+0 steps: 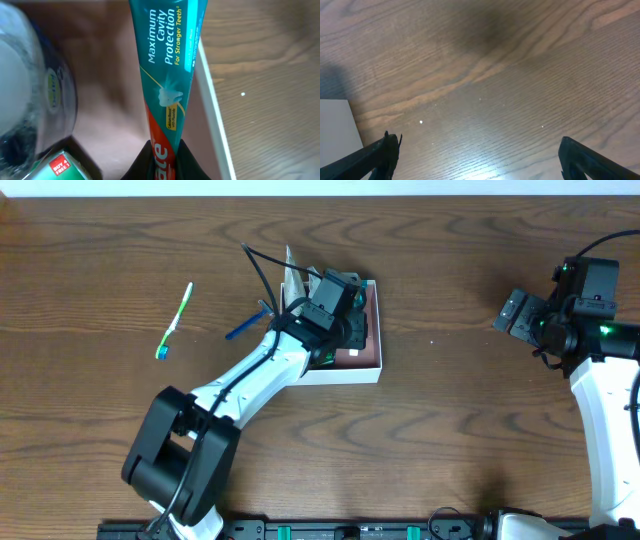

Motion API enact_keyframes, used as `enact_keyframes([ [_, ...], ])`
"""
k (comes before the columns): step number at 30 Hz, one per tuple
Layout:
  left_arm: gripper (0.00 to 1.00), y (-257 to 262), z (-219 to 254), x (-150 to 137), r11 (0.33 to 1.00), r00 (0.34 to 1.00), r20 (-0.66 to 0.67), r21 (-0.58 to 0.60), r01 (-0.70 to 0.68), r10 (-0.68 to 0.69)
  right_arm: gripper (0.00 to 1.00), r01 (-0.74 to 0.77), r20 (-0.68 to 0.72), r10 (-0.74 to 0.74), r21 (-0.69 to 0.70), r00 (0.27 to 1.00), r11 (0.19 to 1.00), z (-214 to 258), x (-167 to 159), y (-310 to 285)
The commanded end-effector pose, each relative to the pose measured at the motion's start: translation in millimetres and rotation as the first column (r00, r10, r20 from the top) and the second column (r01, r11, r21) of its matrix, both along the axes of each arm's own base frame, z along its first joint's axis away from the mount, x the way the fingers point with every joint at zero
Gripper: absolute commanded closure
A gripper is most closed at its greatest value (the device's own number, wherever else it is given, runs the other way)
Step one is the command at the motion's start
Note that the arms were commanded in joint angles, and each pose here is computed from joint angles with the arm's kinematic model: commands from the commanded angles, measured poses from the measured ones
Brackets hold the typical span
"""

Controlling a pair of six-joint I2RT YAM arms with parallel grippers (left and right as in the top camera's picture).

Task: Pack container
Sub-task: 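Lift the toothpaste and lower it into the box, then open the left gripper and withdraw it from the box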

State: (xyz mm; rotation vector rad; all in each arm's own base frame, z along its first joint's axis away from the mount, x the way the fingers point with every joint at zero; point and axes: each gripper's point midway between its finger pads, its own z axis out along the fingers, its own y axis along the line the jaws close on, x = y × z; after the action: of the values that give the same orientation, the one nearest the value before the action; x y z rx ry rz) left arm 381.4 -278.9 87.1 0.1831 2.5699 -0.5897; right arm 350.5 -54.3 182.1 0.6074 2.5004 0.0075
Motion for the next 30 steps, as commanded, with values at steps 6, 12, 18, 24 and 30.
enact_keyframes([
  [6,0.89,10.5,-17.2,8.7,0.996,0.999,0.0,0.071,-0.051,0.051,0.01,0.012,0.008,-0.012,0.003,1.0,1.0,2.8,0.7,-1.5],
  [12,0.89,15.9,-21.7,4.8,0.993,0.998,-0.018,0.099,-0.057,0.059,0.01,0.012,0.008,-0.012,0.003,1.0,1.0,2.8,0.7,-1.5],
  [18,0.89,27.5,-28.5,-0.2,0.985,0.996,-0.038,0.157,-0.075,0.082,0.01,0.012,0.008,-0.012,0.003,1.0,1.0,2.8,0.7,-1.5],
  [24,0.89,30.9,-30.4,-1.8,0.982,0.995,-0.044,0.173,-0.079,0.088,0.01,0.012,0.008,-0.012,0.003,1.0,1.0,2.8,0.7,-1.5],
  [30,0.66,30.3,-29.9,-1.3,0.982,0.995,-0.041,0.171,-0.079,0.087,0.01,0.013,0.008,-0.013,0.003,1.0,1.0,2.8,0.6,-1.7],
])
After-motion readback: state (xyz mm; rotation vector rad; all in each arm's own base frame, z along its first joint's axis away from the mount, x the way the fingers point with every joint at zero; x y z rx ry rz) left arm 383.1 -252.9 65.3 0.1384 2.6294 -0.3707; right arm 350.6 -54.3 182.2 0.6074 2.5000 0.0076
